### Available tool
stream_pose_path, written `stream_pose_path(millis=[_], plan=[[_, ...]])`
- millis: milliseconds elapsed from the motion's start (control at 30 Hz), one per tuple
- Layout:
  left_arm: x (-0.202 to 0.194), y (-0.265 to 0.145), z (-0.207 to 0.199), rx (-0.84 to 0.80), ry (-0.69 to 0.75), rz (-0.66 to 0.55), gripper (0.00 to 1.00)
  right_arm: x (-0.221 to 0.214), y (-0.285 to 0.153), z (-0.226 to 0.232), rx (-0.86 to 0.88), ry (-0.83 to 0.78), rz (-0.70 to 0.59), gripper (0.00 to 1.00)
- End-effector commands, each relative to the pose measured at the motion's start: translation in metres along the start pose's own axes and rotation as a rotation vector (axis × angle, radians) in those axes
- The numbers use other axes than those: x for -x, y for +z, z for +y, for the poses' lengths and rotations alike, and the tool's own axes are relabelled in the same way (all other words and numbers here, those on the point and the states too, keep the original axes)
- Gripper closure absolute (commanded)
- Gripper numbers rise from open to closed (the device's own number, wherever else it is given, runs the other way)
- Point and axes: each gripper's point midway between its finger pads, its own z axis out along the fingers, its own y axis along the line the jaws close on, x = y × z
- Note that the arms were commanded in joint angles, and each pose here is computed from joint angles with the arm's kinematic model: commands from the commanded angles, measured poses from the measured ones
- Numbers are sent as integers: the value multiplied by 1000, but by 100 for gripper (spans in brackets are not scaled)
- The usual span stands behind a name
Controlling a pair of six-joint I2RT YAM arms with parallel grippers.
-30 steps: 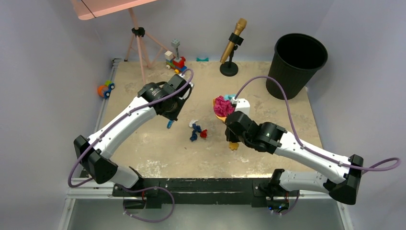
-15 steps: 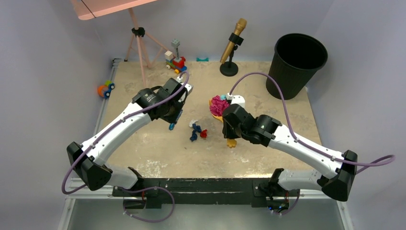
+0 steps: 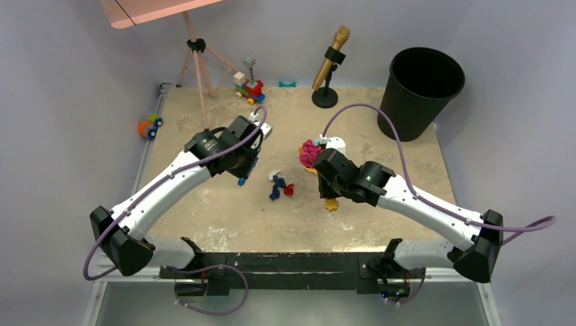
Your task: Sweep away the paper scraps from the table
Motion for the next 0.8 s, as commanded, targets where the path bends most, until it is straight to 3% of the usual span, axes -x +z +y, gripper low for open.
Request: stream_pose_path(millis=[0,467,767], plan=[[6,-5,6,10,23,-84,100,51,-37,0,28,41,-157,100],[-10,15,3,4,49,-100,100,155,-93,-43,-82,105,-276,100],[-12,16,-7,-53,47,-99,100,205,-85,-109,-213,220,-293,100]])
